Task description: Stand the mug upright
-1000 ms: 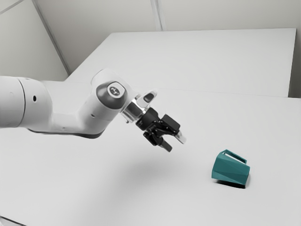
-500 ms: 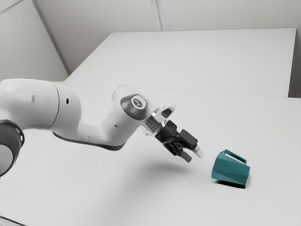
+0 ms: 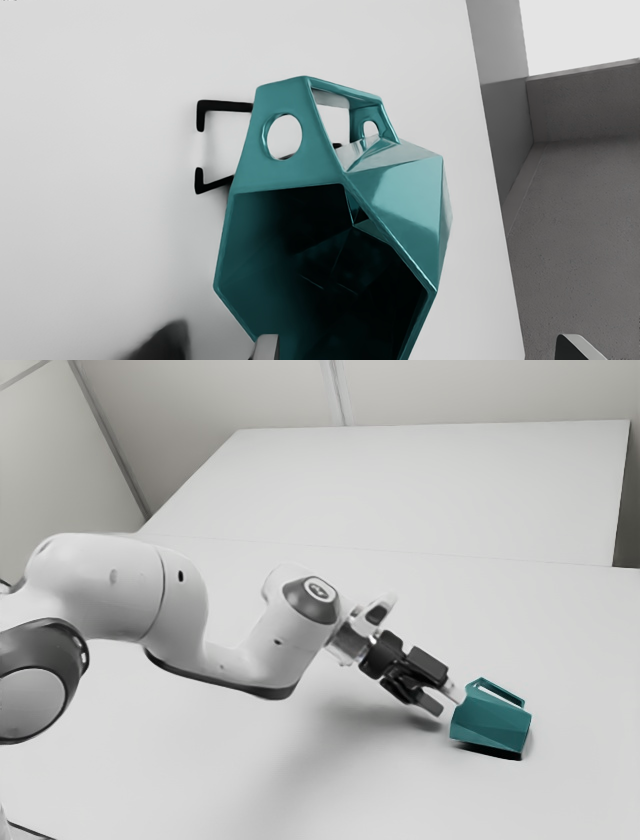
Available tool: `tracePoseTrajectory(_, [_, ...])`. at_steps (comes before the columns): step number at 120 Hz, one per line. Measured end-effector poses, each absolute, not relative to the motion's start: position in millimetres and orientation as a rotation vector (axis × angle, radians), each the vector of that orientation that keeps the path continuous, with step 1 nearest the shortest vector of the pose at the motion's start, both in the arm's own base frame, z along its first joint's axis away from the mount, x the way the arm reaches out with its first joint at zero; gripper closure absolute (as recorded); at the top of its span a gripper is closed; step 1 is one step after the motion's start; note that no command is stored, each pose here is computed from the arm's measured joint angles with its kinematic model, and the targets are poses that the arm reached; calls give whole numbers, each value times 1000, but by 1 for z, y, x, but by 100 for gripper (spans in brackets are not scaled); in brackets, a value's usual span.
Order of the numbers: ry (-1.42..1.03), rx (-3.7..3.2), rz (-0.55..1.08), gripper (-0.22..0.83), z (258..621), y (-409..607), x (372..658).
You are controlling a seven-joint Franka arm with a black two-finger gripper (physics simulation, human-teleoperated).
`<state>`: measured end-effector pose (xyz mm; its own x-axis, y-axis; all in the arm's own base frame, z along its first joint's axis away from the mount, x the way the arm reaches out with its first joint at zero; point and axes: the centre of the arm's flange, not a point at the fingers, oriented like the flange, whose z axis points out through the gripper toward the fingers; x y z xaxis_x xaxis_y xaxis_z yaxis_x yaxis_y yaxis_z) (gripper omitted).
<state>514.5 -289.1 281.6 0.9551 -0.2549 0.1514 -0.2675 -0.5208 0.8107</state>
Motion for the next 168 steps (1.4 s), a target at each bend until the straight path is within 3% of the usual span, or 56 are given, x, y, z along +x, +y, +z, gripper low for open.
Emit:
tracePoseTrajectory(100, [-417, 2052, 65, 2, 259, -321, 520])
tracePoseTrajectory(168, [-435, 2030, 90, 45, 255, -324, 518])
